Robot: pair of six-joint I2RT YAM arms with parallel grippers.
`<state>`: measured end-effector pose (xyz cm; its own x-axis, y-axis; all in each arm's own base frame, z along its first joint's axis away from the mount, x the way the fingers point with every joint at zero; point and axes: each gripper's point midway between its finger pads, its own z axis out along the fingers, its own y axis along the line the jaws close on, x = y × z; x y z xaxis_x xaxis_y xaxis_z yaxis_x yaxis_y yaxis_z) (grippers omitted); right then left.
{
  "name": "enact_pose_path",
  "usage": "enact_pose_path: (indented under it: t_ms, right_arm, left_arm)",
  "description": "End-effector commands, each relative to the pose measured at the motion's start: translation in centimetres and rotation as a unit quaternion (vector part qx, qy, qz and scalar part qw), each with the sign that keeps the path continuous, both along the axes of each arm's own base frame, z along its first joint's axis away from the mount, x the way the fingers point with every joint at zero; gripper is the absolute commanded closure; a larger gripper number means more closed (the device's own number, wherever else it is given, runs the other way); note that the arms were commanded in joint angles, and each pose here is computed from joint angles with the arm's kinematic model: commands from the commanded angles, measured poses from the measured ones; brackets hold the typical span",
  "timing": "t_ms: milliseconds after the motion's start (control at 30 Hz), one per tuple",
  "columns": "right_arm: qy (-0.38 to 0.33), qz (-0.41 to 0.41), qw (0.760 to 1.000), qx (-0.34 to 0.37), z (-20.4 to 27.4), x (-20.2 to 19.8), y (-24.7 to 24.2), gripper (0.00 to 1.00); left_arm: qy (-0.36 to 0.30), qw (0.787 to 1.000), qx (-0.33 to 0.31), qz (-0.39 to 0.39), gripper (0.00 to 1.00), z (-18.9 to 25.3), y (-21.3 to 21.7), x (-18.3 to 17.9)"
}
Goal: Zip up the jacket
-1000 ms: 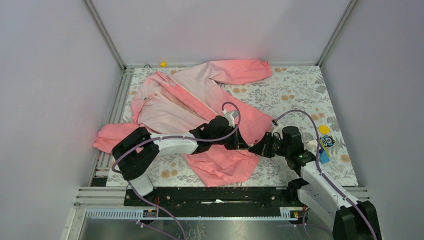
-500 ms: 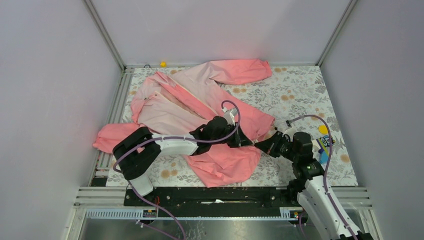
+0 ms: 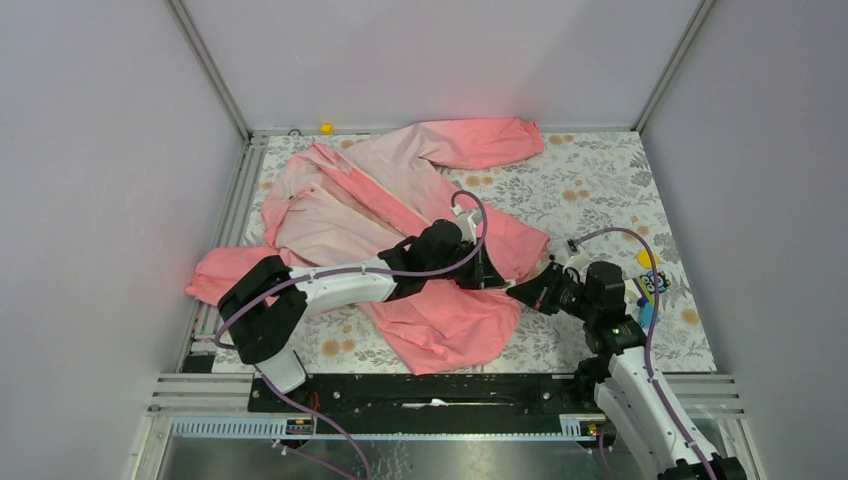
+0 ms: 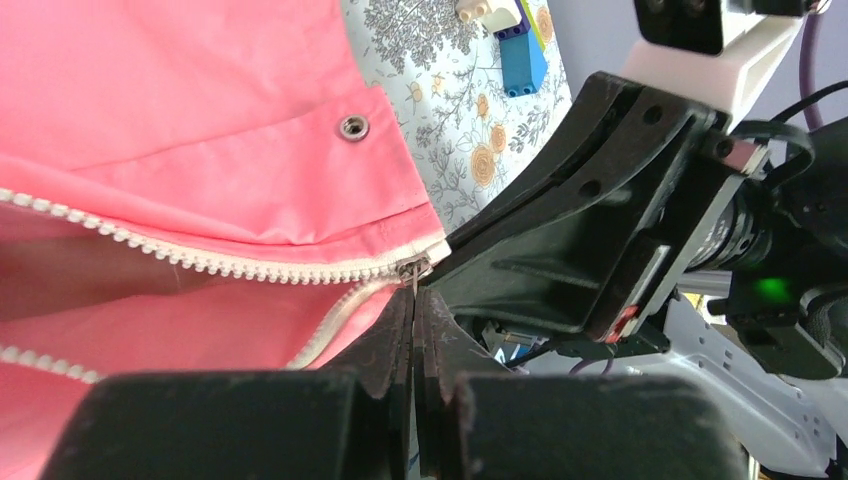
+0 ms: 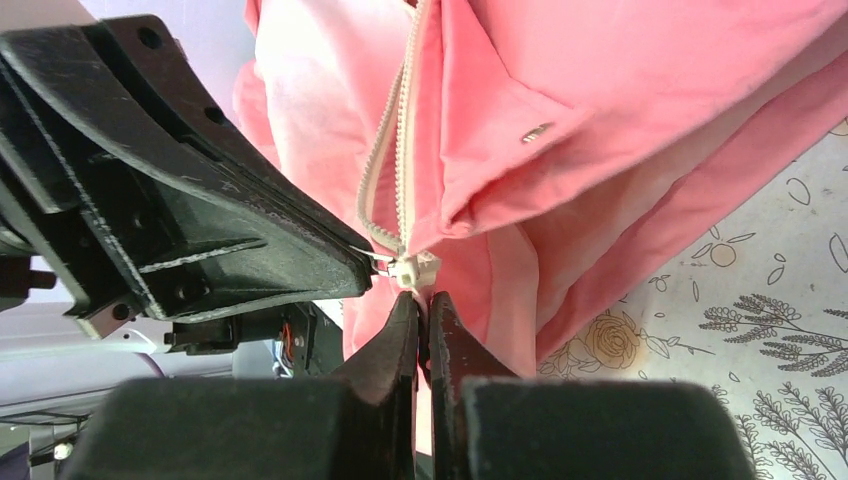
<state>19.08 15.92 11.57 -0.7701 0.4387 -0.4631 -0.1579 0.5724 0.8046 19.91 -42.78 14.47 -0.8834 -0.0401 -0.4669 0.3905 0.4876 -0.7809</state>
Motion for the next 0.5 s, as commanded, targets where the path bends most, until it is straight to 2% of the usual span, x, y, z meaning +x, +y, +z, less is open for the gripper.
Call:
enact_pose_path:
  t_ms: [0,100,200,333,467]
  right_arm:
    - [-0.009,-0.005,1.0,0.015,1.3,0.4,0.0,1.0]
    - [-0.012,-0.041,0.995,0.086,3.2,1.1,0.3,1.0]
    - [-0.038,-0.096,0.98,0.168,6.2,1.9,-0.2,1.0]
    - [-0.031,-0.159,0.975,0.155,5.9,3.0,-1.8,1.0]
    - [-0.03,-0.185,0.975,0.118,4.8,3.1,-2.8,1.0]
  left_arm:
    - [-0.041,0.999,0.014,-0.01,1.0,2.3,-2.1,1.1]
    - [-0.034,0.998,0.043,-0.004,1.0,1.0,-2.6,1.1]
    - [-0.013,0.997,0.077,0.011,1.0,-1.4,-2.0,1.2]
    - [-0.007,0.997,0.068,0.024,1.0,-1.9,-1.0,0.8]
    - [-0.007,0.998,0.048,0.05,1.0,-1.2,0.8,0.6]
